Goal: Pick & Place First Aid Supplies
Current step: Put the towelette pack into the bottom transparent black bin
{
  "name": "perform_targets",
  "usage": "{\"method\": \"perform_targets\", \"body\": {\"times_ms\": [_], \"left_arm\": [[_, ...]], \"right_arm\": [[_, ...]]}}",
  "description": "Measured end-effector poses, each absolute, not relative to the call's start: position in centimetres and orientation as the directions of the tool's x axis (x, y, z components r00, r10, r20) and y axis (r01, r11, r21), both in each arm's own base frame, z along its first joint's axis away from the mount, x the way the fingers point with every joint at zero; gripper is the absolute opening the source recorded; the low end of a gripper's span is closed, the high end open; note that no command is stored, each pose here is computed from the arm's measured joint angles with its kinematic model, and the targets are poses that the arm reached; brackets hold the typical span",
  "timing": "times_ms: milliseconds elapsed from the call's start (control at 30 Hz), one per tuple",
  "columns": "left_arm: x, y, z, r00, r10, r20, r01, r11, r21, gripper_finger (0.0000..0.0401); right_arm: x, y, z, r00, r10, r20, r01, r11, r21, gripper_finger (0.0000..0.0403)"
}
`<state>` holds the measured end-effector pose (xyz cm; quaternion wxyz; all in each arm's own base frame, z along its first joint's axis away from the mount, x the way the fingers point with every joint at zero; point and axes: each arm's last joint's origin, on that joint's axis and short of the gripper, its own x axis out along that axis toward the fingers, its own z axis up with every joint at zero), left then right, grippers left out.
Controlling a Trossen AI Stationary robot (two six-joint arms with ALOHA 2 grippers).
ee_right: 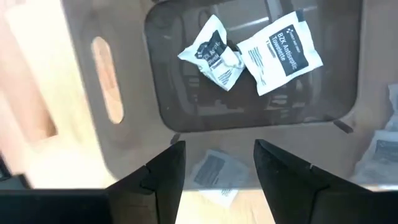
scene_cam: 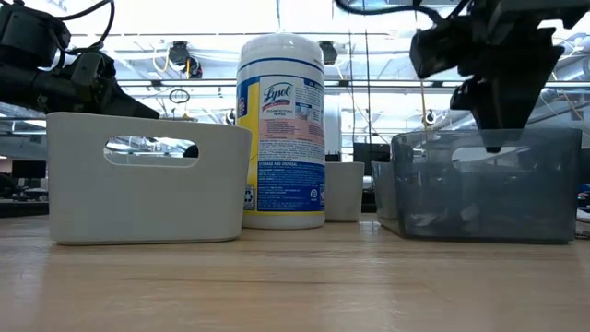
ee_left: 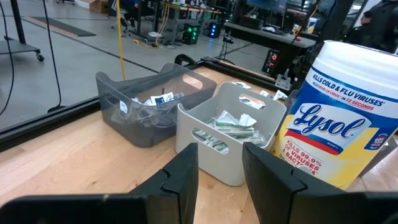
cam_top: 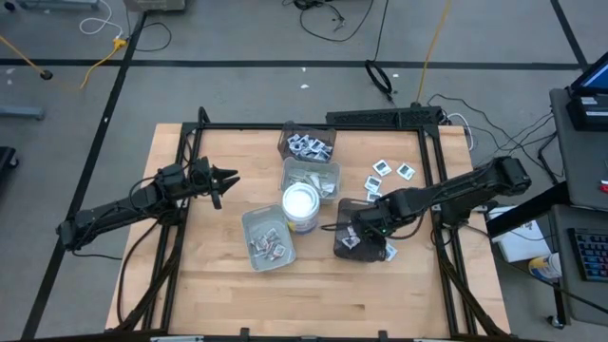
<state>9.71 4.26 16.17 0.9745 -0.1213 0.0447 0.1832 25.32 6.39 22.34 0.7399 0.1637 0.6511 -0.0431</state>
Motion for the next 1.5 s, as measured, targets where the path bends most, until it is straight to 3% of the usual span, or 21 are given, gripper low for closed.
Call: {"method": "perform_targets", "body": {"times_ms": [467,700,1300,1500], "left_arm": [[9.7,4.3,16.2,0.929,0.346,-0.132,-0.368,0.903,-0.22,0.0129],[9.7,4.3,16.2,0.929,0.347,-0.132,-0.368,0.903,-0.22,0.0129],[9.7,4.3,16.2,0.929,0.346,-0.132,-0.368,0.903,-0.22,0.0129],[9.7,4.3,16.2,0.929,0.346,-0.132,-0.368,0.903,-0.22,0.0129]], "right_arm": [[21.5,5.9,25.3,0.121,0.143,-0.982,0.265,0.949,0.171,0.0182],[20.4,7.3,23.4,0.068,0.127,-0.99,0.218,0.966,0.139,0.0183],[18.7,10.0,16.8,0.074,0.123,-0.99,0.141,0.981,0.133,0.0183],[18.1,9.9,15.1,0.084,0.049,-0.995,0.123,0.991,0.059,0.0183]]}}
